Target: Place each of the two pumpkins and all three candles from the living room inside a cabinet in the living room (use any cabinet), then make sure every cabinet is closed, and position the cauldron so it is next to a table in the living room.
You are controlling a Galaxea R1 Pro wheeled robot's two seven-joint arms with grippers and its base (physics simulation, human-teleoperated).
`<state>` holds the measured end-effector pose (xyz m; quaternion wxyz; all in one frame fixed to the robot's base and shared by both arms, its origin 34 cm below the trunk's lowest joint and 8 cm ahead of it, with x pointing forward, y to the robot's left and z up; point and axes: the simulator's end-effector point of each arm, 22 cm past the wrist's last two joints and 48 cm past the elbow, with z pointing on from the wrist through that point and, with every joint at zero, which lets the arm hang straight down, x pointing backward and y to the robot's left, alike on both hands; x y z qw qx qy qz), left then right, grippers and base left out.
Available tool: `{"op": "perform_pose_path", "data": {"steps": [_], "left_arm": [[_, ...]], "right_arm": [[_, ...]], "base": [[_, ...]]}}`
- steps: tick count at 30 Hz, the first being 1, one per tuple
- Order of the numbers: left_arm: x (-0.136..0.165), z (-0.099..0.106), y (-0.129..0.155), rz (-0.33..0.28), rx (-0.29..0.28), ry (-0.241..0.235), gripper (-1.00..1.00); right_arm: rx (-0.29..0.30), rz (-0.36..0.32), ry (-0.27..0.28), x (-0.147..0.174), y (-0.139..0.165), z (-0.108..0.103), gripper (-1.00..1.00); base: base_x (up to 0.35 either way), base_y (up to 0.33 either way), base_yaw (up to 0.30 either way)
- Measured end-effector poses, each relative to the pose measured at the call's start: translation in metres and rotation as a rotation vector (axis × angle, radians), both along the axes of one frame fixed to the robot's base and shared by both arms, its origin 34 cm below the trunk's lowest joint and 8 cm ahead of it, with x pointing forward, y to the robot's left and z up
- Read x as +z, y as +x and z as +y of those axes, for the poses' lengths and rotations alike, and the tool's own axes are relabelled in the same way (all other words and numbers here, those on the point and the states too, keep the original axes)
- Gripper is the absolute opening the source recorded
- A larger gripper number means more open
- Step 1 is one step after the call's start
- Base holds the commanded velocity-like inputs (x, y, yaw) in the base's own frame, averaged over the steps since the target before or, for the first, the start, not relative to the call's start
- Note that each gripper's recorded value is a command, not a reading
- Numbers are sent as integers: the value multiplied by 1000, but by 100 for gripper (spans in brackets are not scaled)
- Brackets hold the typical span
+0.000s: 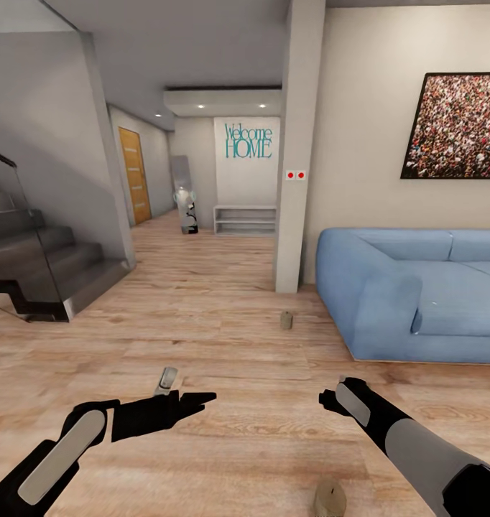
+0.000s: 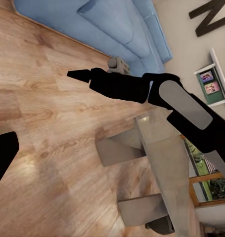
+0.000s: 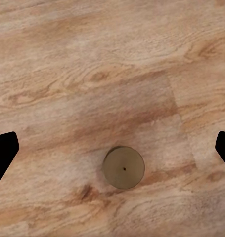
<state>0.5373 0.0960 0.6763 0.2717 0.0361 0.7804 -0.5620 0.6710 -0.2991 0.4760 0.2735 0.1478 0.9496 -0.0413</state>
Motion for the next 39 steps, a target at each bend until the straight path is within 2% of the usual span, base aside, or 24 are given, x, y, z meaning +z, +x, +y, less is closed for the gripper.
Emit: {"op": "perform_pose_path", "data": {"steps": [5,11,16,21,33,39], "left_arm": [[-7,-1,-3,-2,-4,-4,100],[-13,-3,-11,18,-20,-41,100],[-20,-6,-17,22,-33,-54,100],[-29,-8,-21,17,-38,-57,100],[-56,-8,-29,16,-39,-57,100],[-67,-8,-27,38,-39,-58,100]], "right_arm": [[0,0,0,-9,-2,0,100],[3,-3,3,-21,-4,2,100],[33,-12,42,-32,-4,13,100],[56,-1,66,-45,-9,20,100],[61,8,69,-74,-18,21,100],[65,28,61,-88,-21,20,100]], "base": [[0,0,0],[0,0,0],[0,0,0],[0,0,0],[0,0,0],[0,0,0]]}}
